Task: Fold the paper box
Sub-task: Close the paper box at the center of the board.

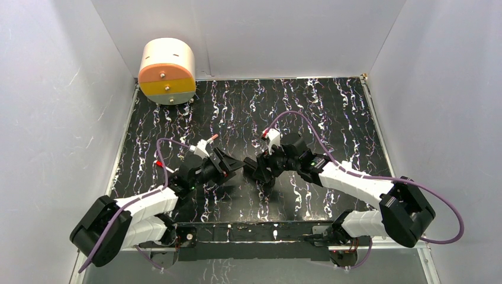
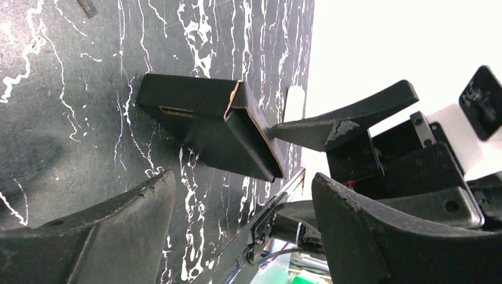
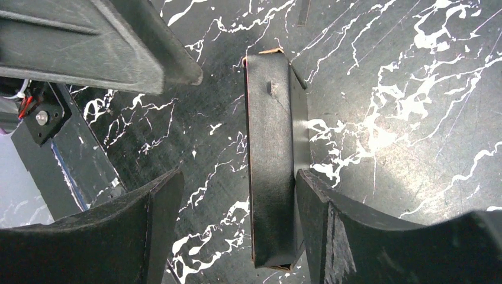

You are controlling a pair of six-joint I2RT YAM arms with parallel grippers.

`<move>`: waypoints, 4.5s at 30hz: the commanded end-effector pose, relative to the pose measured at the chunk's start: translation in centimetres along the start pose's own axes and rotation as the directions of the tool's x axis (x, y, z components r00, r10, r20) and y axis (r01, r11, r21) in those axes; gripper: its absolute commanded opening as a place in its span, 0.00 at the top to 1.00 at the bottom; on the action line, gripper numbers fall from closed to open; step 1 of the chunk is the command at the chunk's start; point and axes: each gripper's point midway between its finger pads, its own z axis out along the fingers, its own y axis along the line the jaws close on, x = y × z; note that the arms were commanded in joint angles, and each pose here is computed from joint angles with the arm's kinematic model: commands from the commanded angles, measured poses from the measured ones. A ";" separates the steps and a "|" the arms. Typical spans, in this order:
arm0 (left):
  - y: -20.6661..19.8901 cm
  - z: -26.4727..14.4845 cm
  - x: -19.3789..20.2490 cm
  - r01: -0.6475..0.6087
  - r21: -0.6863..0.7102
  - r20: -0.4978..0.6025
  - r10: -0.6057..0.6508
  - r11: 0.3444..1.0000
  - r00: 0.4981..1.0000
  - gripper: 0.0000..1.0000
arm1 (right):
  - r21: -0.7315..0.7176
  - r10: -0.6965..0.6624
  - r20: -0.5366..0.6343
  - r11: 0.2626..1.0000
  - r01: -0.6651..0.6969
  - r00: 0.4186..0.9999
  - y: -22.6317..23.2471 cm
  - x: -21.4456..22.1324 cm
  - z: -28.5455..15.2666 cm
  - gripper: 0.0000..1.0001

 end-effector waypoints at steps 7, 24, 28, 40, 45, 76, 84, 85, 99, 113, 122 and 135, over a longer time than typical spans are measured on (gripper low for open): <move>-1.7 2.9 -1.5 0.108 0.007 0.018 -0.108 0.994 0.994 0.20 | -0.050 -0.022 0.050 0.998 0.024 0.998 0.8 -1.0 0.7 0.24; 3.5 6.6 0.7 0.163 -0.100 -0.064 -0.170 0.981 0.983 0.72 | -0.056 0.014 0.066 0.998 -0.011 0.998 0.6 -1.0 1.3 0.30; 3.4 6.8 0.7 0.156 -0.094 -0.071 -0.162 0.983 0.984 0.80 | -0.039 0.084 0.094 0.996 -0.080 0.992 -0.4 -1.6 0.8 0.31; 7.1 6.0 1.7 0.115 -0.192 -0.074 -0.131 0.975 0.989 0.54 | 0.099 0.232 0.084 0.966 -0.240 0.969 -3.1 -0.7 0.0 0.02; 9.0 4.5 1.8 0.083 -0.259 -0.058 -0.102 0.962 0.993 0.41 | 0.120 0.259 0.058 0.957 -0.264 0.964 -3.4 -0.3 0.4 0.01; 6.1 8.6 3.7 -0.062 -0.195 -0.218 0.018 0.979 0.976 0.92 | 0.115 0.422 -0.036 0.902 -0.416 0.906 -4.1 2.9 3.9 0.40; 3.9 7.5 2.7 -0.119 -0.149 -0.182 0.091 0.982 0.979 0.92 | 0.048 0.445 -0.007 0.895 -0.444 0.896 -3.4 1.9 3.9 0.42; 3.1 7.4 2.5 -0.129 -0.131 -0.177 0.105 0.983 0.979 0.92 | 0.019 0.450 -0.011 0.893 -0.449 0.893 -3.0 1.7 4.1 0.43; -3.3 4.1 0.3 -0.224 -0.039 -0.069 0.221 0.974 0.973 0.90 | -0.201 0.506 -0.090 0.834 -0.513 0.858 0.1 0.0 6.7 0.61; 2.3 1.9 -0.5 -0.259 -0.234 -0.033 0.258 0.937 0.966 0.84 | -0.026 0.479 -0.060 0.876 -0.482 0.876 -2.8 0.3 6.4 0.47; 10.1 -2.7 -1.4 -0.228 -0.462 0.014 0.263 0.857 0.965 0.73 | 0.033 0.429 -0.043 0.903 -0.428 0.902 -3.6 -0.6 5.8 0.42; 2.7 -3.1 -2.8 -0.197 -0.270 0.096 0.230 0.943 0.968 0.65 | 0.043 0.423 -0.018 0.905 -0.422 0.906 -3.8 -1.6 5.6 0.29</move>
